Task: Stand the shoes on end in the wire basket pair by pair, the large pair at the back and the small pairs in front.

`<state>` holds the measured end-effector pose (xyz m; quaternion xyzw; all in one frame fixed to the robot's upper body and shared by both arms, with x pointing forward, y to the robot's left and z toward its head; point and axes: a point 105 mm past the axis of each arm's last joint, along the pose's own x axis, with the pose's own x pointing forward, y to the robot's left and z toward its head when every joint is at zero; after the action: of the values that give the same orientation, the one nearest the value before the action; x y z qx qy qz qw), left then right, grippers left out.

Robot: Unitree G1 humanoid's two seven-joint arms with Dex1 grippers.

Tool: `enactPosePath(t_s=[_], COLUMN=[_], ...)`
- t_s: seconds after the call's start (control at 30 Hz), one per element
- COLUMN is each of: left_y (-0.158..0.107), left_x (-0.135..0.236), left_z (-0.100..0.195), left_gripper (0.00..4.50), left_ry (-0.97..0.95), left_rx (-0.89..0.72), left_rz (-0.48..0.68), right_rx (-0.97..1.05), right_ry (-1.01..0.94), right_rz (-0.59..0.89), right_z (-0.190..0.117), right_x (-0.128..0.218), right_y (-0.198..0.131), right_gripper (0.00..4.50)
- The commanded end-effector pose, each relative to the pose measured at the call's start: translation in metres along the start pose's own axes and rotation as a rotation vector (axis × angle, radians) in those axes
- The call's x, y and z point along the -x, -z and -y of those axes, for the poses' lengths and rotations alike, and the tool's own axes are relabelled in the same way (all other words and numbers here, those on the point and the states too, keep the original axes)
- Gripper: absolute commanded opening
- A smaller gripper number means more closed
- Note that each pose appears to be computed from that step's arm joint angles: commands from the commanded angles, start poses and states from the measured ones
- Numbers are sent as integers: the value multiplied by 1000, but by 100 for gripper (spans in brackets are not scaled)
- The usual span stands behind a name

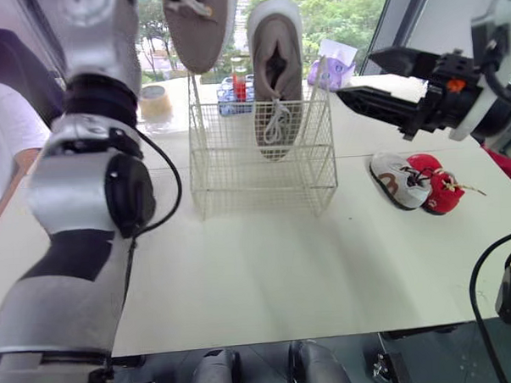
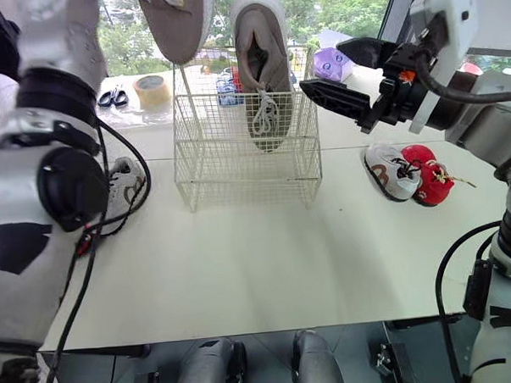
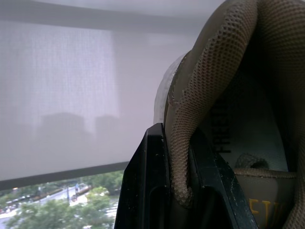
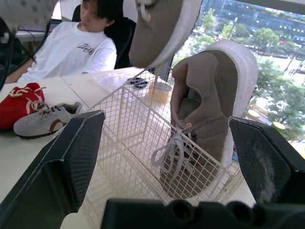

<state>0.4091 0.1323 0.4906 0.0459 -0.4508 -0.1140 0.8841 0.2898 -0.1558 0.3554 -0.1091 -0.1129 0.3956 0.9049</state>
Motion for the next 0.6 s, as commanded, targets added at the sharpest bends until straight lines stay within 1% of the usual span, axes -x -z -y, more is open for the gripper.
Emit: enactPosePath(t_s=[0.03, 0.1, 0.17, 0.27, 0.4, 0.6], left_y=[-30, -22, -15, -7, 6, 46], left_x=[-7, -3, 1, 6, 16, 34], left_z=[-1, 0, 0, -3, 1, 20], left_gripper=[5, 5, 5, 5, 5, 5], left_ry=[-41, -68, -101, -162, -198, -174], left_rx=[-8, 30, 23, 55, -19, 25], left_rz=[120, 112, 118, 116, 111, 19], right_rx=[31, 30, 25, 22, 26, 25], right_ry=[32, 40, 40, 36, 19, 10], right_rz=[34, 40, 47, 52, 58, 69], right_z=[3, 4, 4, 3, 2, 1], right_x=[6, 7, 6, 2, -1, -2], right_y=[-9, -10, -9, -8, -10, -13], right_gripper=[450, 450, 450, 450, 450, 450])
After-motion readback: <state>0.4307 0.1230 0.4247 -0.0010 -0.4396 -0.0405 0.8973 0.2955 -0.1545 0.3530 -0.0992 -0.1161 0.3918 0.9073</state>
